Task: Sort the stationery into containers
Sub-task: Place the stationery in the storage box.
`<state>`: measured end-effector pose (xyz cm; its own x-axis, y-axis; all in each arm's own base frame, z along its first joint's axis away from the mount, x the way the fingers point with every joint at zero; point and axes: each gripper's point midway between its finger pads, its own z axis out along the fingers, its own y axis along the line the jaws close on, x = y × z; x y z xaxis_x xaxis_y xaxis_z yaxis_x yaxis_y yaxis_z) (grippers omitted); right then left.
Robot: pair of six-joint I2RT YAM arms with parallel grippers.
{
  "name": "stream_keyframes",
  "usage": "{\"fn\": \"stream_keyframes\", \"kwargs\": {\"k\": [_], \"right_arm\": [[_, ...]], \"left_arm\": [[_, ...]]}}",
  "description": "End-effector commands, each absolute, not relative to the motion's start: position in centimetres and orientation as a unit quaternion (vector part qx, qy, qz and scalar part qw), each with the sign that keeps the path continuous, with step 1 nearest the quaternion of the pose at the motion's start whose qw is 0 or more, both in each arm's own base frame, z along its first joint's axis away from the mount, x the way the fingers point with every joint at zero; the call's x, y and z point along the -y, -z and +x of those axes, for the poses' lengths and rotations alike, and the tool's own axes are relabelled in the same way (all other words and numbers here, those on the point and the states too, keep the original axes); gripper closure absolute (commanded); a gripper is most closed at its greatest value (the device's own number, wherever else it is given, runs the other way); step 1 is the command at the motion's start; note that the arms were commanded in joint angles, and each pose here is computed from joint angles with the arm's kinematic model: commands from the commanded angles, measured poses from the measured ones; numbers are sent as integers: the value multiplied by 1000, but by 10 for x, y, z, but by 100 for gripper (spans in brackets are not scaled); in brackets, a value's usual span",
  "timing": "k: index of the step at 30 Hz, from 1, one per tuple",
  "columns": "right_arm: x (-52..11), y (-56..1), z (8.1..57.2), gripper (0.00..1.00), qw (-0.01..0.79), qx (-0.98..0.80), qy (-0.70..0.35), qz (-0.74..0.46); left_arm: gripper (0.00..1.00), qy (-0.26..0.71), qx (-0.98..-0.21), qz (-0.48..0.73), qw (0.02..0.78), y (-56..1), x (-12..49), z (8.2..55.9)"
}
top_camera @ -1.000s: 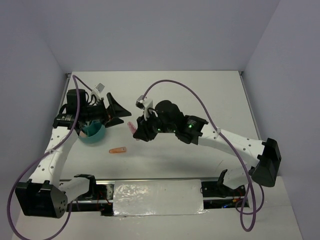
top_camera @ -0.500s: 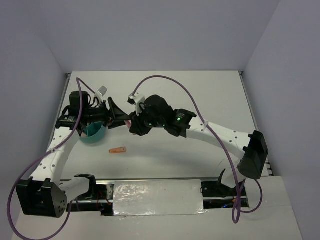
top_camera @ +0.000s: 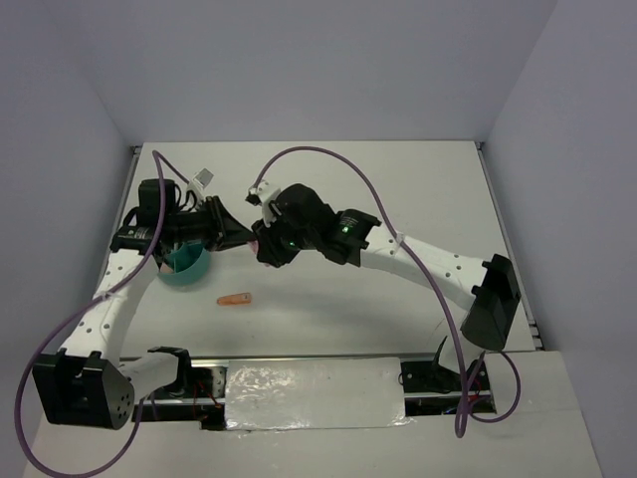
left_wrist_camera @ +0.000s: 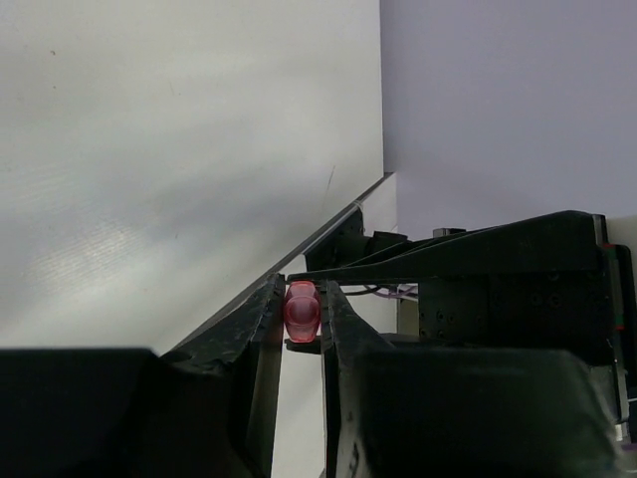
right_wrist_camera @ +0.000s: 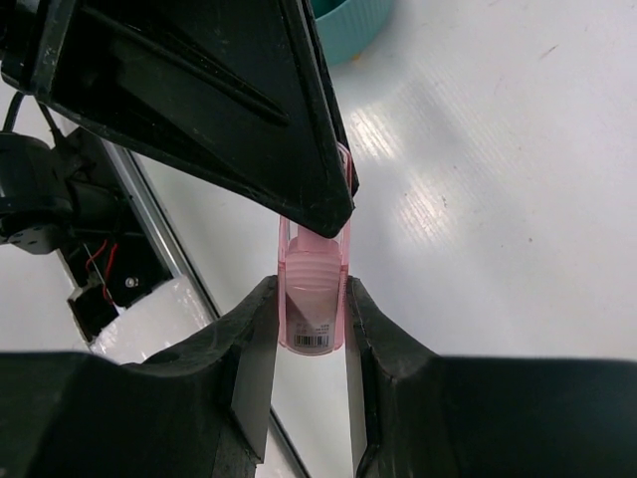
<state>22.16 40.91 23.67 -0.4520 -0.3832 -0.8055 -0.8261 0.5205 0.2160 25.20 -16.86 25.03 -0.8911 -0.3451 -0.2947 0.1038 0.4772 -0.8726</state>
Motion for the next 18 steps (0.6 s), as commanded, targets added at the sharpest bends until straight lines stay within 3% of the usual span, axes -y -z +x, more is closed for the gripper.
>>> {"fn": "stream_keyframes", "kwargs": {"k": [1,2,3,4,5,10,14,18], "right_arm": [[-421,-273,234,86,407,-768,-324,-375],[-420,-274,236,78,410,-770,-323,-368],[-418,-272,239,52,413,-774,-317,-360],[-417,-271,241,37,413,-778,-316,-353],[-415,-271,245,33,412,-784,-316,-340],[-395,-261,254,29,398,-804,-316,-309],[-368,-259,257,29,408,-808,-315,-286],[-351,-261,250,29,411,-805,-313,-291]], "left_arm": [[100,502,-829,-48,242,-264,169,255],[100,493,-833,-50,247,-264,166,256],[100,476,-841,-53,253,-264,162,255],[100,438,-854,-72,272,-258,152,264],[100,418,-860,-81,282,-257,146,266],[100,260,-897,-146,326,-243,94,278],[100,81,-902,-216,364,-236,26,285],[100,-22,-893,-255,371,-232,-18,283]]}}
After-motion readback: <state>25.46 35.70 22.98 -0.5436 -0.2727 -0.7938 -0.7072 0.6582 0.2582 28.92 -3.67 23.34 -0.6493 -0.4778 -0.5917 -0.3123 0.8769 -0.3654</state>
